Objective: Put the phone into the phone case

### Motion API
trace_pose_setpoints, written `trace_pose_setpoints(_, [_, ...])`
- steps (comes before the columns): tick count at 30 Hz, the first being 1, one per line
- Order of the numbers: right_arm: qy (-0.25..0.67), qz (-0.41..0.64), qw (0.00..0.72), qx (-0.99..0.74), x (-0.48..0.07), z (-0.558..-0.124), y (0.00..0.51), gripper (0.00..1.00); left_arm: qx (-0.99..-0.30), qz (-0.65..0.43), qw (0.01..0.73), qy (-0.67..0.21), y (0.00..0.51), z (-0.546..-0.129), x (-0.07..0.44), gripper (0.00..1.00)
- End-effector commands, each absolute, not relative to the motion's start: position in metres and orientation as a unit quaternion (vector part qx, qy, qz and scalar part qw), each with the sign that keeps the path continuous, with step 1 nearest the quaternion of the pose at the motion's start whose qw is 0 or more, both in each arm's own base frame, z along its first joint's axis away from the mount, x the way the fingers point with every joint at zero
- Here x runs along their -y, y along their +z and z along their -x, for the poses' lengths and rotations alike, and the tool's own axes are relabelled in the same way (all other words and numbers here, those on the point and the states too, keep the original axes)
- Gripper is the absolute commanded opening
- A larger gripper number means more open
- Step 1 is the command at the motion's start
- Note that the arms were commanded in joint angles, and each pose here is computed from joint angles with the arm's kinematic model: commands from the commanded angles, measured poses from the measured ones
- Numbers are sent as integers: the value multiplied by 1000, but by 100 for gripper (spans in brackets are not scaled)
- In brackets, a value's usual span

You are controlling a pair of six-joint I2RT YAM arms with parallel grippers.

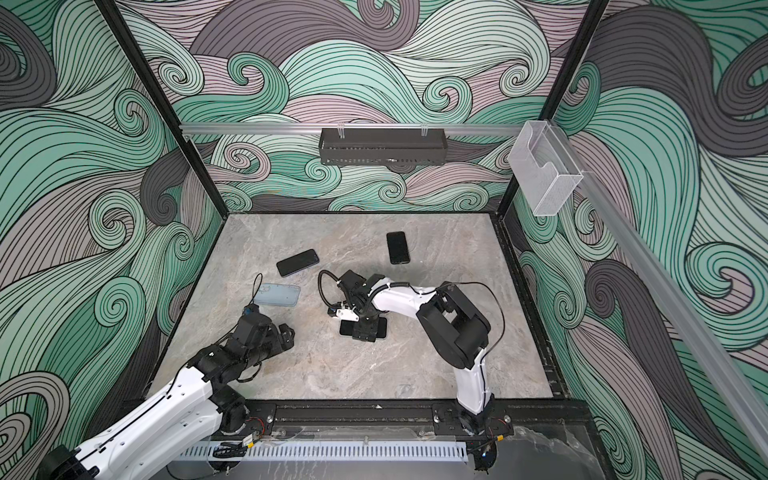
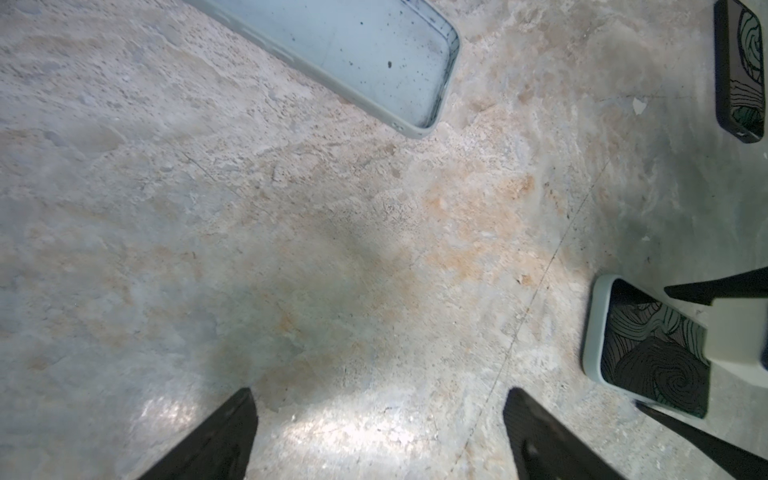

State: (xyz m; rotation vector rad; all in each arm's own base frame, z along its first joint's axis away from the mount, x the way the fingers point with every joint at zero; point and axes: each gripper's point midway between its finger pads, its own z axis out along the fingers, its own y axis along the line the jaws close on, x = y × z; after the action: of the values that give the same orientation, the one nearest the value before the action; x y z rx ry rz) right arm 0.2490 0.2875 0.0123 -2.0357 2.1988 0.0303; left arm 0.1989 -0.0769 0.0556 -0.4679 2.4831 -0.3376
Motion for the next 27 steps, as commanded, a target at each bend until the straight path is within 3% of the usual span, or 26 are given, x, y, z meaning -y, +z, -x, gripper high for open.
trace_pose_setpoints(1, [-18, 671, 39, -741, -274, -239, -23, 89, -933, 172, 292, -120, 61, -200, 75, 95])
trace_pose_setpoints(10, [-10, 620, 49, -783, -278, -243, -19, 75, -934, 168, 292, -119, 64, -202, 76, 95])
trace_pose_setpoints(17, [-2, 523, 66, -850, -274, -267, -2, 62, -933, 167, 296, -122, 66, -201, 75, 95])
trace_pose_setpoints(24, [22, 425, 99, -900, -262, -295, 22, 38, -932, 163, 299, -125, 69, -204, 77, 95])
trace_pose_setpoints(27, [29, 389, 113, -914, -254, -307, 32, 33, -931, 160, 301, -130, 70, -206, 80, 95])
